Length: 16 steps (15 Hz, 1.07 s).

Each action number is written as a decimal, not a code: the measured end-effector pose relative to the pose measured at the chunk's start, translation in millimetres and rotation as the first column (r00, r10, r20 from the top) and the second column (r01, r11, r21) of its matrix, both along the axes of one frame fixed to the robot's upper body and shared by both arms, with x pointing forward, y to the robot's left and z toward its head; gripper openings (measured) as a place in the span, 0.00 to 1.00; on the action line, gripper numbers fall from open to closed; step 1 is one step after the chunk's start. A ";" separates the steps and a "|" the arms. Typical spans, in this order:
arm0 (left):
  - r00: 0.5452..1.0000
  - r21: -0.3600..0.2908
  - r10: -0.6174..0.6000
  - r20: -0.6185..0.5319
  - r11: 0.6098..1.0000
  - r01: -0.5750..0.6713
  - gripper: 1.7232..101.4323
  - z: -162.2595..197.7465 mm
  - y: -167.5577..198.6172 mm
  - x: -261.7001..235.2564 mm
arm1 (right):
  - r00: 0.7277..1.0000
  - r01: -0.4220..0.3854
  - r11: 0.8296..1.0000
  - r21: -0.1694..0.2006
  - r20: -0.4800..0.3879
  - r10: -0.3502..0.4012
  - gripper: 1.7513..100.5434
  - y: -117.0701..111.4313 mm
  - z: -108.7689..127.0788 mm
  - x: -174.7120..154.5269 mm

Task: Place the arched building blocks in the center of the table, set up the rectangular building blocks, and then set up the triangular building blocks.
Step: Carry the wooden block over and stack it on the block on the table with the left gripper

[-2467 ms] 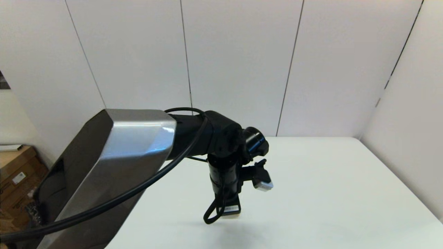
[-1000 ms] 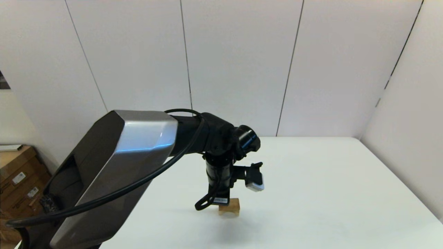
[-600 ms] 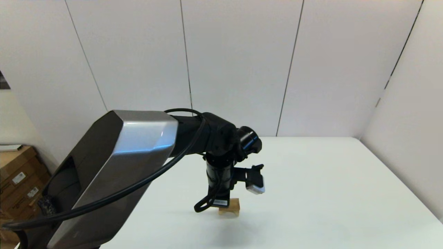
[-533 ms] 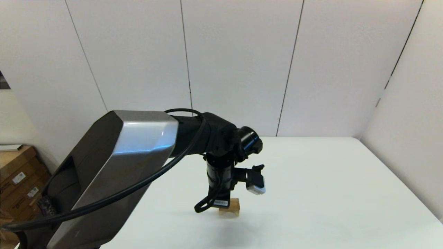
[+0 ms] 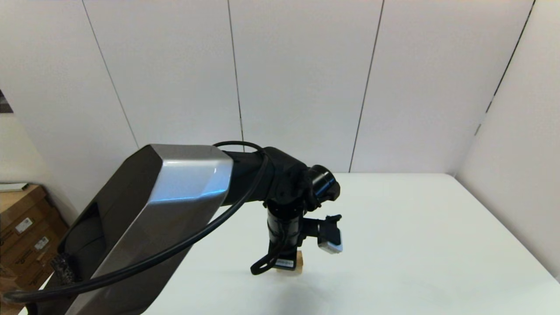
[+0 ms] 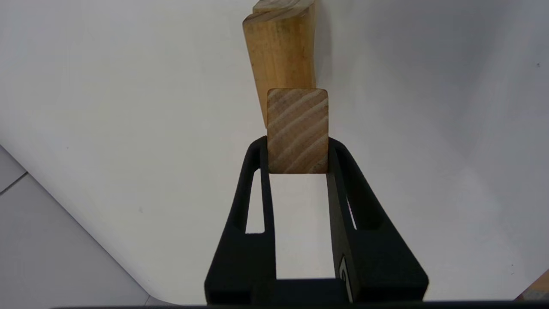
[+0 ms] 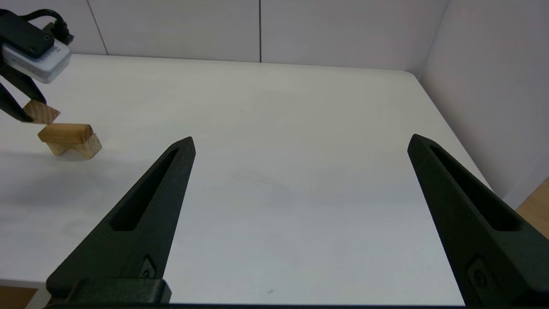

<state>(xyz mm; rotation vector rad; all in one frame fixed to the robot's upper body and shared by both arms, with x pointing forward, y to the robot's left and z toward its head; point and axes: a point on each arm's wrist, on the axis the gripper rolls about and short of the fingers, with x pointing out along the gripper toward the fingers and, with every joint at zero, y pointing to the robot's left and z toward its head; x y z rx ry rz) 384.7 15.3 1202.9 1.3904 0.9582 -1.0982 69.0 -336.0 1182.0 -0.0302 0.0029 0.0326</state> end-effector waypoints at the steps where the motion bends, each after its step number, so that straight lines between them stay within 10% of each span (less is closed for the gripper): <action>1: 1.000 0.001 -0.001 -0.002 1.000 0.001 0.20 -1.0 -0.8 -0.5 | 1.000 0.000 1.000 0.000 0.000 0.000 0.97 0.0 0.0 0.0; 16: 1.000 -0.015 0.031 -0.003 0.999 -0.031 0.20 -7.8 -5.2 1.1 | 1.000 0.000 1.000 0.000 0.000 0.000 0.97 0.0 0.0 0.0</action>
